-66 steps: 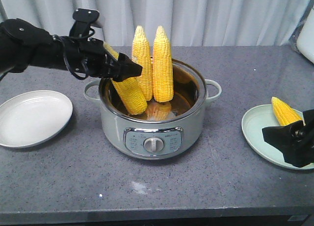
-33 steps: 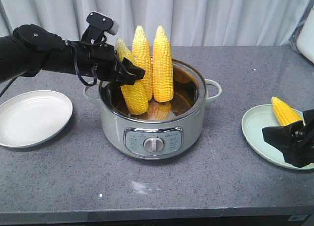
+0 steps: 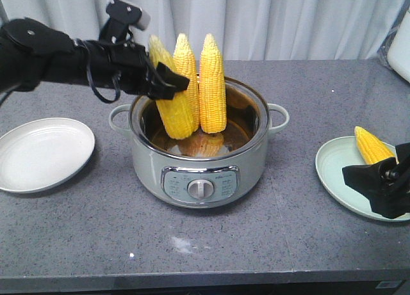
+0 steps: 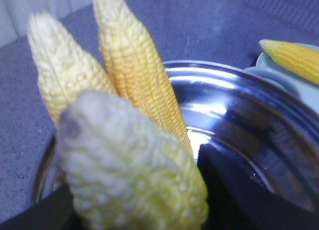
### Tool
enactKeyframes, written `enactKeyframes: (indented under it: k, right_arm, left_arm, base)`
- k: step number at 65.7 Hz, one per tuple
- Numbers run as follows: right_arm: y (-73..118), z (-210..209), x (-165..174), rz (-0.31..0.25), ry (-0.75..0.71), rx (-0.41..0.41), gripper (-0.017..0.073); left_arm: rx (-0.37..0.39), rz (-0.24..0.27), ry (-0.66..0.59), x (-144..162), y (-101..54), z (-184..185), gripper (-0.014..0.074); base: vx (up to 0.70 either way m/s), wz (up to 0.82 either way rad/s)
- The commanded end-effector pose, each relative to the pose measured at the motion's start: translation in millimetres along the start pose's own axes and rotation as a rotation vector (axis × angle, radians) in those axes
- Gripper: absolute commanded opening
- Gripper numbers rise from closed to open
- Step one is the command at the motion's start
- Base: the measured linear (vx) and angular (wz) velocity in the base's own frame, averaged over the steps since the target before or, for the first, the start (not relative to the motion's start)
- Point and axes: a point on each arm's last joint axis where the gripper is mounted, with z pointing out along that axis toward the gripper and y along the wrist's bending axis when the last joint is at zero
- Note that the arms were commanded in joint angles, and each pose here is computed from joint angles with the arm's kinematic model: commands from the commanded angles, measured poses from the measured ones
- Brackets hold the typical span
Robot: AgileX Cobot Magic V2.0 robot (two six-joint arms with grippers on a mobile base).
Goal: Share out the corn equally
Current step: 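Close the left gripper on the corn cob and lift it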
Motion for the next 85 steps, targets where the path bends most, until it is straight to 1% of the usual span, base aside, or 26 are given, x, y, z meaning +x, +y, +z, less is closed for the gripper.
enactKeyframes:
  k: [1,11,21,29,34,40,44,45,46,47,48,56,62,73,79,82,85]
  right_arm:
    - [-0.2,-8,-11,0.001,-0.087,0.014,0.0582]
    - [-0.2,-8,-11,0.001,-0.087,0.014,0.0582]
    - [-0.2,-8,-11,0.001,-0.087,0.014,0.0582]
    - [-0.2,-8,-11,0.001,-0.087,0.014,0.0582]
    - [-0.2,-8,-11,0.001,-0.087,0.014,0.0582]
    - [-0.2,-8,-11,0.001,-0.087,0.014,0.0582]
    - [-0.2,-8,-11,0.001,-0.087,0.014,0.0582]
    - [-0.2,-8,-11,0.001,-0.087,0.014,0.0582]
    - [-0.2,-8,-11,0.001,-0.087,0.014,0.0582]
    - [-0.2,-8,-11,0.001,-0.087,0.014,0.0582]
    - [-0.2,-8,-11,0.001,-0.087,0.014,0.0582]
    - [-0.2,-8,-11,0.001,-0.087,0.014,0.0582]
    - [-0.2,-8,-11,0.001,-0.087,0.014,0.0582]
    - [-0.2,-8,-11,0.001,-0.087,0.014,0.0582]
    - [-0.2,-8,-11,0.001,-0.087,0.014,0.0582]
    - [-0.2,-8,-11,0.001,-0.087,0.014,0.0582]
    - [-0.2,-8,-11,0.001,-0.087,0.014,0.0582]
  left_arm:
    - [-0.015,0.028,-0.160,-41,-20.9,-41,0.0174]
    - [-0.025,0.072,-0.224,-57,-36.1,-71,0.0176]
    - [-0.052,0.147,-0.284,-72,-55.1,-108,0.0179]
    - [-0.101,0.210,-0.300,-79,-68.3,-137,0.0182]
    - [-0.156,0.227,-0.296,-80,-71.4,-154,0.0185]
    - [-0.230,0.203,-0.271,-78,-67.2,-169,0.0185]
    - [-0.294,0.175,-0.242,-75,-59.2,-176,0.0188]
    - [-0.312,0.176,-0.229,-74,-57.1,-177,0.0188]
    - [-0.325,0.160,-0.223,-73,-54.9,-178,0.0188]
    - [-0.343,0.158,-0.207,-72,-52.3,-178,0.0188]
    - [-0.355,0.143,-0.199,-71,-50.2,-179,0.0188]
    - [-0.462,0.076,-0.110,-61,-35.0,-186,0.0192]
    - [-0.541,0.038,-0.063,-55,-25.7,-191,0.0193]
    - [-0.634,-0.025,0.075,-42,-11.5,-196,0.0195]
    - [-0.655,-0.071,0.183,-41,-1.7,-193,0.0202]
    - [-0.662,-0.076,0.228,-43,1.8,-193,0.0202]
    - [-0.659,-0.097,0.290,-43,6.3,-190,0.0202]
  base:
    - [0.00,0.00]
    - [0.00,0.00]
    - [0.00,0.00]
    - [0.00,0.00]
    - [0.00,0.00]
    - [0.00,0.00]
    - [0.00,0.00]
    - [0.00,0.00]
    - [0.00,0.00]
    - [0.00,0.00]
    - [0.00,0.00]
    - [0.00,0.00]
    - [0.00,0.00]
    - [0.00,0.00]
    - [0.00,0.00]
    - [0.00,0.00]
    - [0.00,0.00]
